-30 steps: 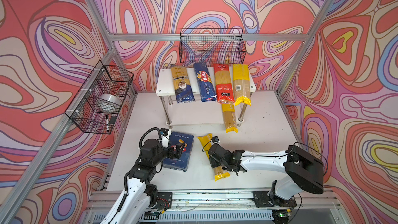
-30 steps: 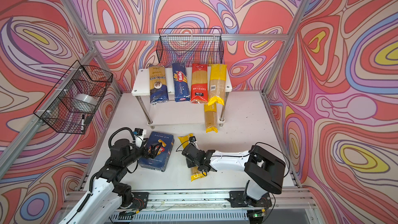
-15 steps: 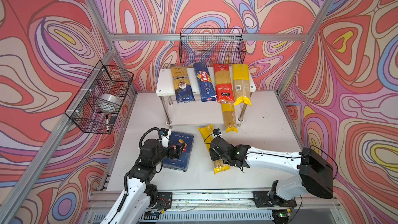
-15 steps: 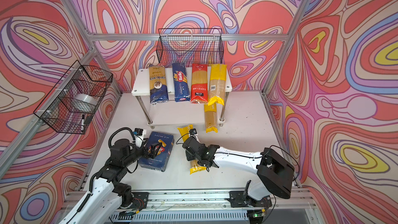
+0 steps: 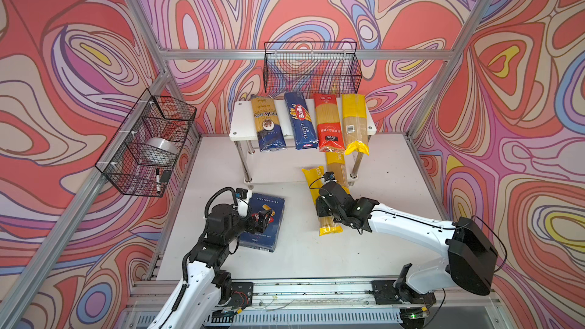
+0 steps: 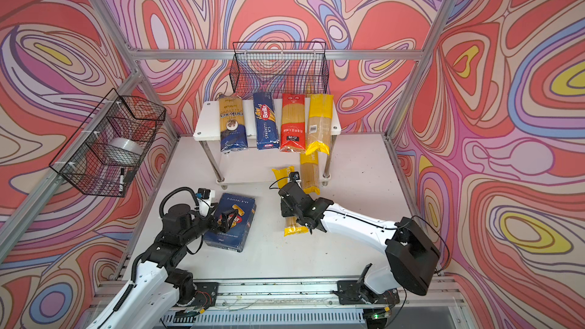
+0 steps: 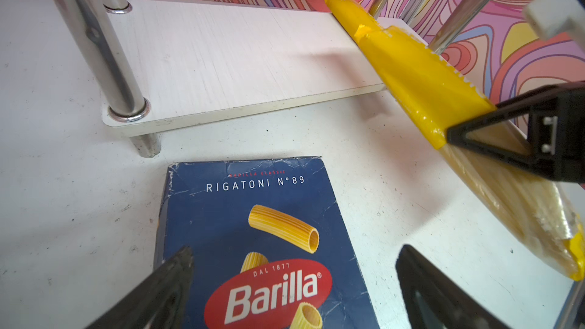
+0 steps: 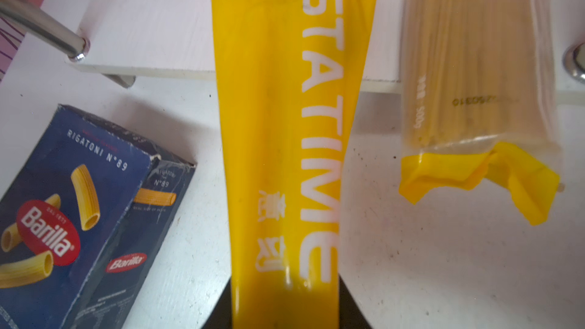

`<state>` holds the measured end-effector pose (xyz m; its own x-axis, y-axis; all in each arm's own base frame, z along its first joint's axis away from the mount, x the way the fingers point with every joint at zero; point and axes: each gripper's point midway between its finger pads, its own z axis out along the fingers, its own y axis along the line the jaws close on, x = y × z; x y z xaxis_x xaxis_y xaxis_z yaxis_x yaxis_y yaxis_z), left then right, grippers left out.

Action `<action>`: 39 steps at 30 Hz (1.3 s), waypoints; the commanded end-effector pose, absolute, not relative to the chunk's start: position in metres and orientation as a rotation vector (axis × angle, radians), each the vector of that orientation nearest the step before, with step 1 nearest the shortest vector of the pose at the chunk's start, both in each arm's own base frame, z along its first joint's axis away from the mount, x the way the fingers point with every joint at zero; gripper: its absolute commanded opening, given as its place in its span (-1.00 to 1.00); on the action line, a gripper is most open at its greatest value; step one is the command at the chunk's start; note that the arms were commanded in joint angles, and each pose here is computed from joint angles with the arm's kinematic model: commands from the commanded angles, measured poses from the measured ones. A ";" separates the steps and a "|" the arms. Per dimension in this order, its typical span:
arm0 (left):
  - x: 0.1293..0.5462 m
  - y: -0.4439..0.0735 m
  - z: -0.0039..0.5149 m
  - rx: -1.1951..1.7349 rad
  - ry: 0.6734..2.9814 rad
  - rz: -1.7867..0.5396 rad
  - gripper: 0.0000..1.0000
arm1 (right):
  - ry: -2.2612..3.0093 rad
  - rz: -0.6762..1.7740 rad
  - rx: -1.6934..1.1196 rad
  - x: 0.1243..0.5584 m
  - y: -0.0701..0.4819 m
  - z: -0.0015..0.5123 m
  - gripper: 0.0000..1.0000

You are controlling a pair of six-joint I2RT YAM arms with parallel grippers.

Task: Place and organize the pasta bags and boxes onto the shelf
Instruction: 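Lift the Pastatime bag upright and carry it to the shelf front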

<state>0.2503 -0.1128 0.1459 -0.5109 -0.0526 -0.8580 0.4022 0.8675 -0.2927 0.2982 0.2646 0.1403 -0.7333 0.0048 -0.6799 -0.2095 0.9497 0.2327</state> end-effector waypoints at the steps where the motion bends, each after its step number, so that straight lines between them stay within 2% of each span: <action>1: 0.253 -0.114 0.153 0.260 2.014 -0.572 1.00 | 2.200 0.478 -0.085 0.327 0.278 0.197 -1.00; 24: 0.253 -0.114 0.154 0.260 2.012 -0.572 1.00 | 2.115 0.422 -0.041 0.385 0.282 0.215 -1.00; 30: 0.251 -0.113 0.155 0.259 2.002 -0.569 1.00 | 2.131 0.355 -0.019 0.397 0.269 0.206 -1.00; 39: 0.254 -0.113 0.153 0.255 2.017 -0.569 1.00 | 2.133 0.378 0.027 0.406 0.269 0.187 -1.00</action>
<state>0.2508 -0.1115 0.1474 -0.5042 -0.0550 -0.8618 0.3976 0.8711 -0.2882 0.3860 0.2602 0.1554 -0.6540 0.0801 -0.7523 -0.1227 0.9700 0.2100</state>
